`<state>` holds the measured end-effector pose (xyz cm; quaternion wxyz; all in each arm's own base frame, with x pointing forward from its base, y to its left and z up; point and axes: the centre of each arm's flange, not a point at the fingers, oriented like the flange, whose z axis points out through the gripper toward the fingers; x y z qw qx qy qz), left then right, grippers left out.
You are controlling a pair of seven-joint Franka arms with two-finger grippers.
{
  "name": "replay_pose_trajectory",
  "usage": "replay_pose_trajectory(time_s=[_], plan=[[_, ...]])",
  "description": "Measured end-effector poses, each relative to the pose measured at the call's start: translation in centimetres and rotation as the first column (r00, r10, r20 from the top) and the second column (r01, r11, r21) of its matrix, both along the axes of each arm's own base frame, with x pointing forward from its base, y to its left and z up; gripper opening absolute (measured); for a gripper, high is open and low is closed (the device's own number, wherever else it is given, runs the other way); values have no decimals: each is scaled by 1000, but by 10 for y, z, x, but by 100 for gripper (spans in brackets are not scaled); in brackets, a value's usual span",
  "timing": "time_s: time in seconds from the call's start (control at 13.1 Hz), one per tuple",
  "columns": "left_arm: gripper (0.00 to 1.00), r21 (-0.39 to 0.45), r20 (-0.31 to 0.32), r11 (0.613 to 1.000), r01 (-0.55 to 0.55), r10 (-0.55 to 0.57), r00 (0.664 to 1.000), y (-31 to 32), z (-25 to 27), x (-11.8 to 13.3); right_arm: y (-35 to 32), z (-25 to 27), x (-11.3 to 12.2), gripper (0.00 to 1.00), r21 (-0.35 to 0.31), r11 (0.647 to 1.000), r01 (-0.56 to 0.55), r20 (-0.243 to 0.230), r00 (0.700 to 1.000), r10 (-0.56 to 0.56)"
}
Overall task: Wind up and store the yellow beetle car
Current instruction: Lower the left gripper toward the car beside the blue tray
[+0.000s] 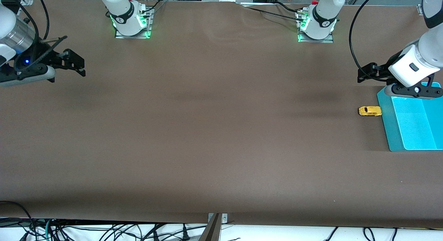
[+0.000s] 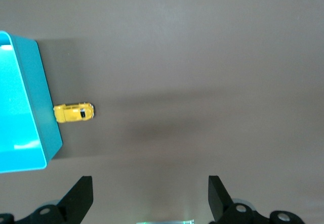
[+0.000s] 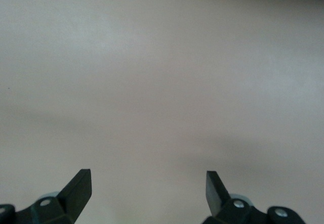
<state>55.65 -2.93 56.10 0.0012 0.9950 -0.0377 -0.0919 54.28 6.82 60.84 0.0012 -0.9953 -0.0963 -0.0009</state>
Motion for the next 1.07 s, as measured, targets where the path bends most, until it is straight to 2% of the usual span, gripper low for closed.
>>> replay_pose_trajectory(time_s=[0.31,0.76,1.07], plan=[[100,-8,-55,999,31,-31,998,9,-3,-6,-5,-1,-9,100,0,999,34,-9,999,-34],[100,-69,-98,981,178,-185,978,42,-27,1,-12,-6,-6,100,0,999,51,-19,999,-51],[100,-171,-127,910,377,-400,908,68,-66,13,-12,-3,-6,100,0,999,50,-12,999,-50]])
